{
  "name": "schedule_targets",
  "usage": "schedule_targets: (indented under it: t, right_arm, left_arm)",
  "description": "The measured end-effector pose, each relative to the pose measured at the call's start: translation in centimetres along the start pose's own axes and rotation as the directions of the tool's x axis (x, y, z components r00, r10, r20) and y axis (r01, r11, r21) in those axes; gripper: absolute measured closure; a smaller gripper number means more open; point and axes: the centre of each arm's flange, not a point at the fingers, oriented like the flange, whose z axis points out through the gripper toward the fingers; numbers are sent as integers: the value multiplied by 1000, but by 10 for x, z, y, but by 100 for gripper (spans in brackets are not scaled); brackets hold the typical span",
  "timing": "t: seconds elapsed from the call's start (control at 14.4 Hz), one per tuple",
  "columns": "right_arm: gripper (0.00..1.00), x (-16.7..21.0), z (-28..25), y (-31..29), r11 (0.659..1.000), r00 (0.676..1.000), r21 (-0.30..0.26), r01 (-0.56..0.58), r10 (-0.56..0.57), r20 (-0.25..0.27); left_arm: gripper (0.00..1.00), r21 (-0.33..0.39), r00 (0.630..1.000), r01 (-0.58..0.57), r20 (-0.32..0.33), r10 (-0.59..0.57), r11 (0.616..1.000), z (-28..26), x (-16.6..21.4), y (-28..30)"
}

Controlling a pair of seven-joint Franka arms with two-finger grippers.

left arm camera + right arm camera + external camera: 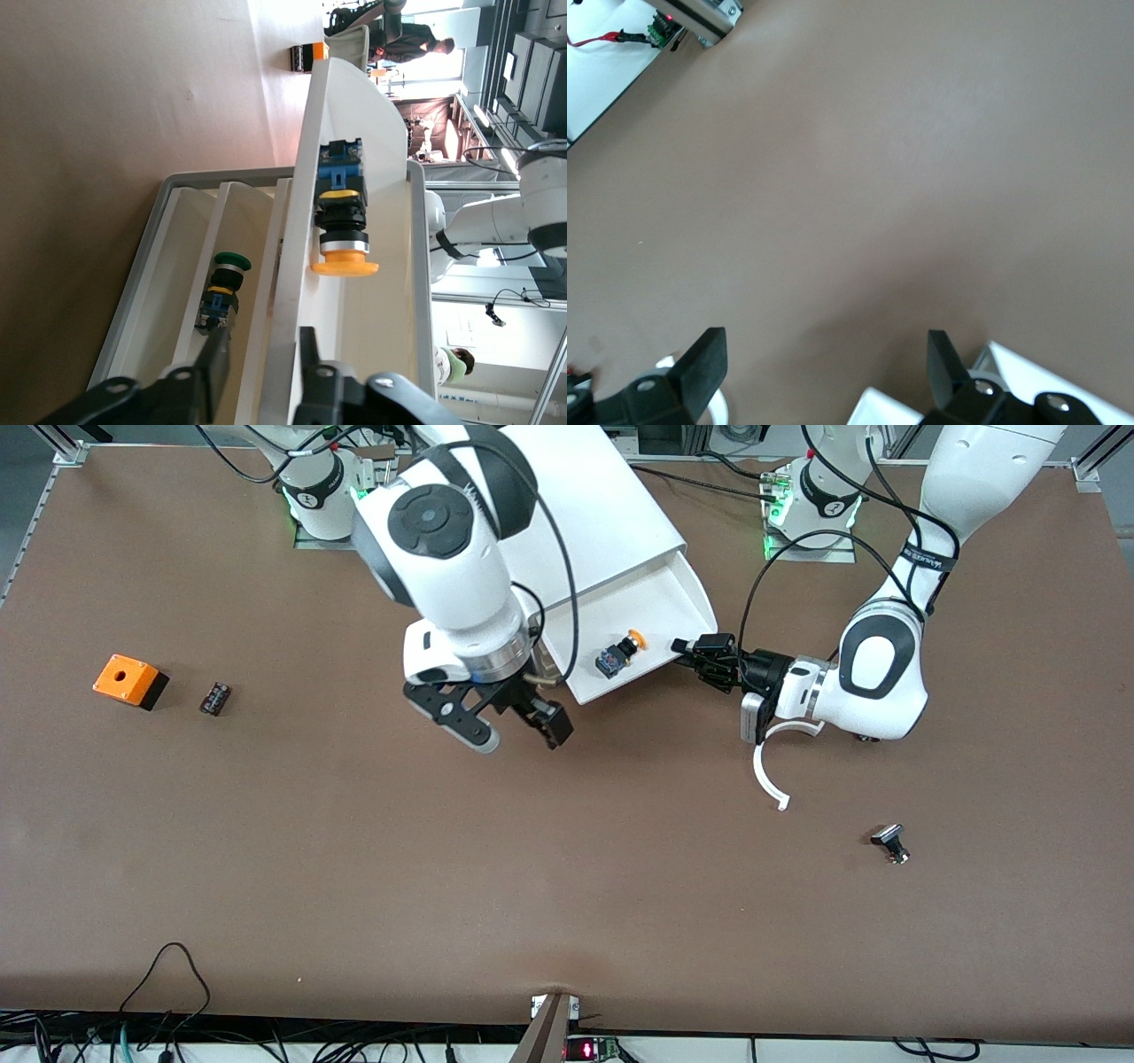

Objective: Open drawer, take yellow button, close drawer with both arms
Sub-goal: 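Grasp the yellow button with the right gripper while the left gripper withdraws, then lift the button out with the right gripper while the left gripper returns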

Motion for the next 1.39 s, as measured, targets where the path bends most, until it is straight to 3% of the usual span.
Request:
schedule_targets:
  t: [0.21, 0.42, 0.69, 0.97, 1.25, 1.39]
  right_arm:
    - [0, -35, -2, -7, 999, 999, 3, -41, 41, 16]
    - [0, -89, 18, -14, 996, 995, -28, -87, 88, 45]
    - [0, -128, 64, -14, 989, 986, -95, -116, 126, 108]
    - [0, -143, 90, -10, 982, 984, -146, -119, 136, 116]
    - [0, -162, 105, -6, 977, 983, -176, -120, 141, 115]
    - [0, -166, 109, -4, 975, 984, -187, -116, 139, 115]
  left_arm:
    - [26, 90, 998, 45, 49, -49, 995, -25, 6, 5]
    - [0, 241, 988, 79, 107, -108, 967, -78, 21, 34]
    - [0, 437, 978, 97, 124, -167, 894, -129, 30, 59]
    - [0, 628, 964, 136, 94, -248, 766, -158, 33, 79]
    - [0, 832, 948, 186, -11, -319, 524, -187, 34, 124]
    - [0, 870, 955, 194, -63, -288, 453, -204, 43, 149]
